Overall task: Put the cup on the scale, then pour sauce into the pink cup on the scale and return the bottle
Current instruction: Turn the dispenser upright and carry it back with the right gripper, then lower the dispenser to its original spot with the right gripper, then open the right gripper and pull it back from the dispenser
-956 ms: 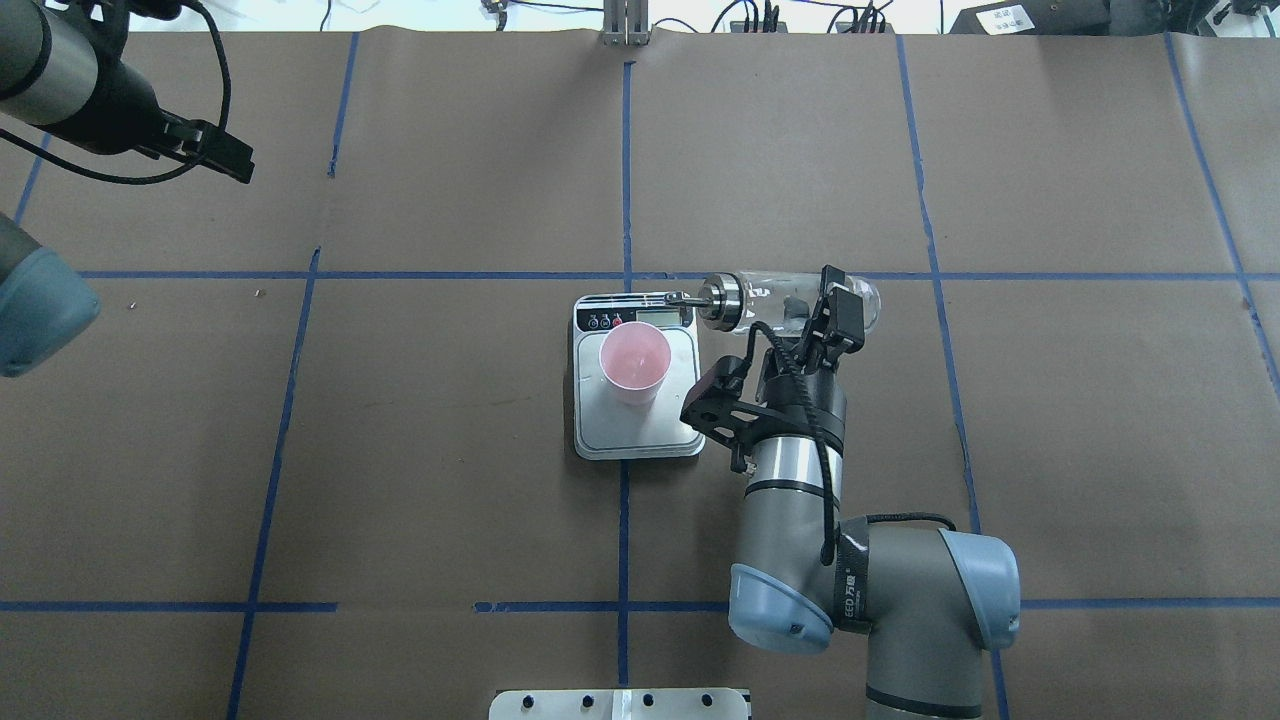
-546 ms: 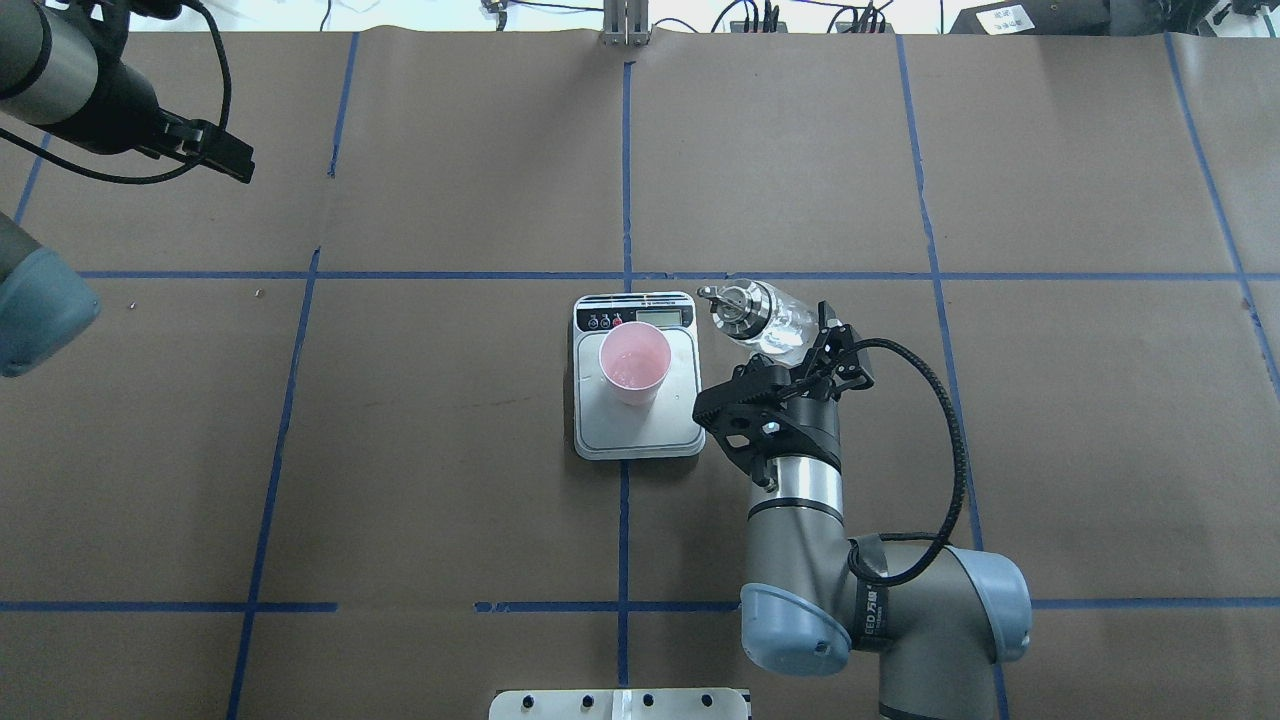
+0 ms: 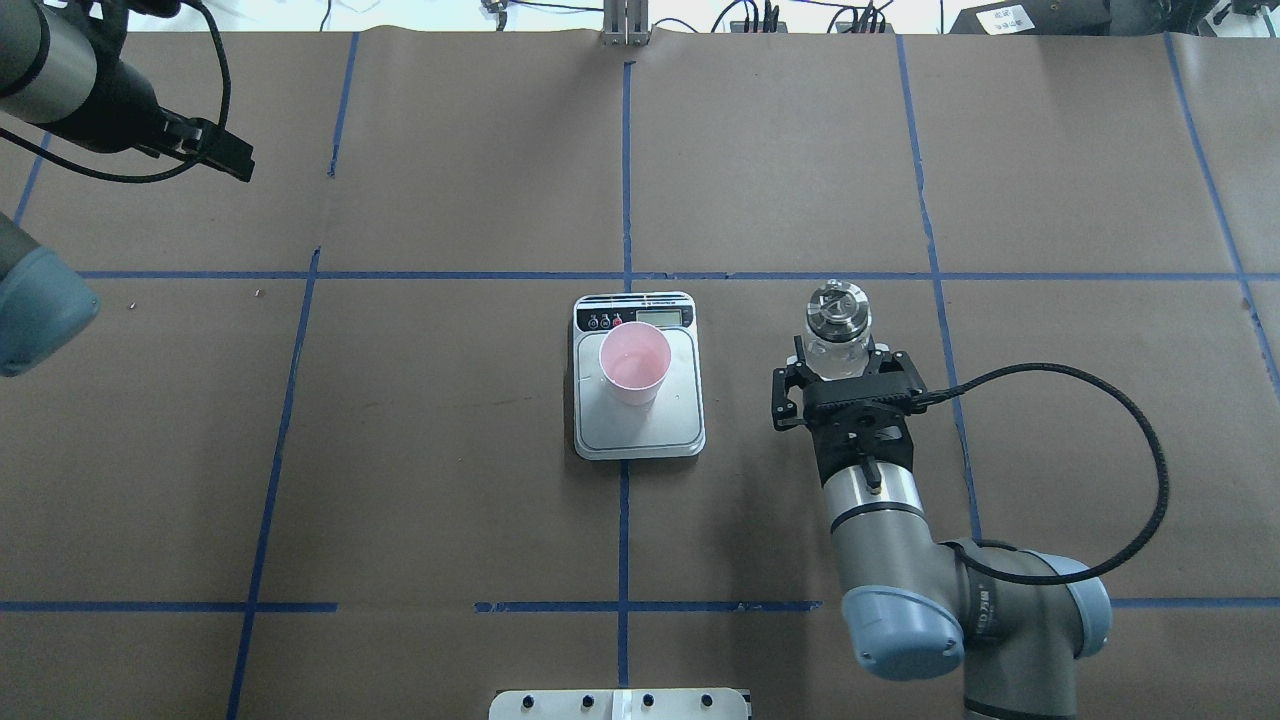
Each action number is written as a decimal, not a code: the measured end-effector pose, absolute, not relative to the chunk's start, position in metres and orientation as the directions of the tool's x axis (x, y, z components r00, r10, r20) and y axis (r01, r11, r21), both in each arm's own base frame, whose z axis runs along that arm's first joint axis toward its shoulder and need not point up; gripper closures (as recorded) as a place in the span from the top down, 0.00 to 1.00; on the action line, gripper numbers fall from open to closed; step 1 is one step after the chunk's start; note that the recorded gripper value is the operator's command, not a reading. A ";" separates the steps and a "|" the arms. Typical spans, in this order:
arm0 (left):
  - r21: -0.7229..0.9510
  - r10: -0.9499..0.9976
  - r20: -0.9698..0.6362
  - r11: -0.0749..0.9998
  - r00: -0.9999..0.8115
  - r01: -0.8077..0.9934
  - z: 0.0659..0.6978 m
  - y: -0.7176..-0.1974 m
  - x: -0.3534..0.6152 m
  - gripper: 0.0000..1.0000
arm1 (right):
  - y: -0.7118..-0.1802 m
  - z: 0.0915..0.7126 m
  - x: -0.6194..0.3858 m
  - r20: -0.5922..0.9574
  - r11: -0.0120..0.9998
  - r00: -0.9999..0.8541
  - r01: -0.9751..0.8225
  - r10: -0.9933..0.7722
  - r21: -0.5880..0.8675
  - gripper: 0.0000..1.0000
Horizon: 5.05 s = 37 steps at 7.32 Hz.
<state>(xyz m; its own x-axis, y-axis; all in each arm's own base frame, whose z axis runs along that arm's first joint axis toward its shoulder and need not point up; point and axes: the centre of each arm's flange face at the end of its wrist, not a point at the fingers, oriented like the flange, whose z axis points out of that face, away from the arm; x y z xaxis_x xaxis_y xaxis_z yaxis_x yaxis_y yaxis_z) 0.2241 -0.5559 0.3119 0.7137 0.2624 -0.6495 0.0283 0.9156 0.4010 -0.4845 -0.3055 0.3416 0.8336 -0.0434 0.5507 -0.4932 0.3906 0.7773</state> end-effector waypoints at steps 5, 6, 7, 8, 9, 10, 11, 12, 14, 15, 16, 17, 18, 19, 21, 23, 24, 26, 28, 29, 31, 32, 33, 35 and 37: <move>0.395 0.247 -0.661 0.918 0.709 0.048 0.306 -0.554 0.223 0.99 | -0.320 0.406 -0.438 0.756 0.380 0.652 -0.715 0.058 0.587 0.00; 0.394 0.246 -0.663 0.918 0.707 0.051 0.305 -0.554 0.223 0.99 | -0.326 0.418 -0.436 0.753 0.374 0.654 -0.719 0.076 0.586 0.00; 0.391 0.239 -0.667 0.919 0.706 0.058 0.303 -0.553 0.224 0.99 | -0.331 0.429 -0.436 0.743 0.368 0.663 -0.715 0.089 0.594 0.00; 0.387 0.232 -0.671 0.920 0.704 0.065 0.301 -0.553 0.224 0.99 | -0.336 0.442 -0.437 0.726 0.365 0.680 -0.705 0.101 0.609 0.00; 0.383 0.228 -0.673 0.921 0.703 0.069 0.301 -0.553 0.224 0.99 | -0.338 0.455 -0.438 0.709 0.366 0.697 -0.691 0.109 0.623 0.00; 0.382 0.226 -0.674 0.921 0.703 0.070 0.301 -0.553 0.224 0.99 | -0.340 0.465 -0.440 0.694 0.369 0.711 -0.679 0.114 0.635 0.00; 0.382 0.226 -0.674 0.921 0.703 0.070 0.301 -0.553 0.224 0.99 | -0.340 0.470 -0.441 0.687 0.371 0.718 -0.672 0.115 0.640 0.00; 0.382 0.226 -0.674 0.921 0.703 0.071 0.301 -0.553 0.224 0.99 | -0.340 0.473 -0.442 0.682 0.373 0.722 -0.668 0.116 0.644 0.00; 0.382 0.225 -0.675 0.922 0.703 0.071 0.301 -0.552 0.224 0.99 | -0.340 0.478 -0.442 0.674 0.376 0.730 -0.661 0.118 0.650 0.00; 0.382 0.225 -0.675 0.921 0.703 0.071 0.301 -0.552 0.224 0.99 | -0.340 0.482 -0.442 0.669 0.378 0.734 -0.657 0.119 0.653 0.00; 0.383 0.226 -0.675 0.921 0.703 0.072 0.300 -0.552 0.224 0.99 | -0.340 0.483 -0.443 0.667 0.380 0.736 -0.654 0.119 0.654 0.00; 0.384 0.226 -0.675 0.920 0.703 0.073 0.299 -0.552 0.223 0.99 | -0.340 0.484 -0.444 0.666 0.386 0.736 -0.653 0.119 0.652 0.00; 0.385 0.226 -0.675 0.920 0.702 0.074 0.299 -0.552 0.223 0.99 | -0.339 0.485 -0.444 0.667 0.391 0.736 -0.652 0.118 0.650 0.00; 0.386 0.227 -0.675 0.920 0.702 0.074 0.298 -0.552 0.223 0.99 | -0.339 0.485 -0.444 0.666 0.394 0.736 -0.651 0.117 0.649 0.00; 0.387 0.229 -0.676 0.919 0.701 0.074 0.297 -0.551 0.223 0.99 | -0.339 0.487 -0.445 0.664 0.396 0.738 -0.648 0.118 0.650 0.00; 0.389 0.229 -0.676 0.918 0.700 0.074 0.296 -0.551 0.223 0.99 | -0.339 0.490 -0.445 0.658 0.398 0.743 -0.643 0.118 0.654 0.00; 0.388 0.230 -0.676 0.918 0.700 0.074 0.296 -0.551 0.223 0.99 | -0.339 0.493 -0.446 0.655 0.402 0.746 -0.639 0.119 0.656 0.79; 0.387 0.228 -0.676 0.919 0.700 0.075 0.296 -0.551 0.223 0.99 | -0.338 0.495 -0.449 0.657 0.414 0.744 -0.638 0.118 0.649 1.00; 0.387 0.228 -0.676 0.919 0.701 0.075 0.297 -0.551 0.223 0.99 | -0.338 0.492 -0.448 0.663 0.415 0.740 -0.643 0.117 0.644 1.00; 0.387 0.228 -0.676 0.919 0.701 0.075 0.297 -0.551 0.223 0.99 | -0.338 0.490 -0.447 0.666 0.414 0.737 -0.646 0.117 0.642 1.00; 0.387 0.227 -0.676 0.919 0.701 0.075 0.297 -0.551 0.223 0.99 | -0.333 0.489 -0.440 0.669 0.413 0.735 -0.646 0.112 0.641 1.00; 0.385 0.225 -0.677 0.919 0.701 0.077 0.296 -0.551 0.223 0.99 | -0.322 0.488 -0.431 0.669 0.423 0.736 -0.641 0.100 0.641 1.00; 0.384 0.222 -0.679 0.920 0.700 0.081 0.295 -0.551 0.223 0.99 | -0.308 0.487 -0.419 0.671 0.437 0.737 -0.632 0.083 0.640 1.00; 0.383 0.219 -0.681 0.920 0.698 0.086 0.294 -0.549 0.221 0.99 | -0.287 0.484 -0.411 0.674 0.463 0.737 -0.616 0.052 0.638 1.00; 0.384 0.219 -0.682 0.919 0.698 0.086 0.294 -0.547 0.220 0.99 | -0.271 0.507 -0.393 0.662 0.491 0.749 -0.588 0.030 0.643 1.00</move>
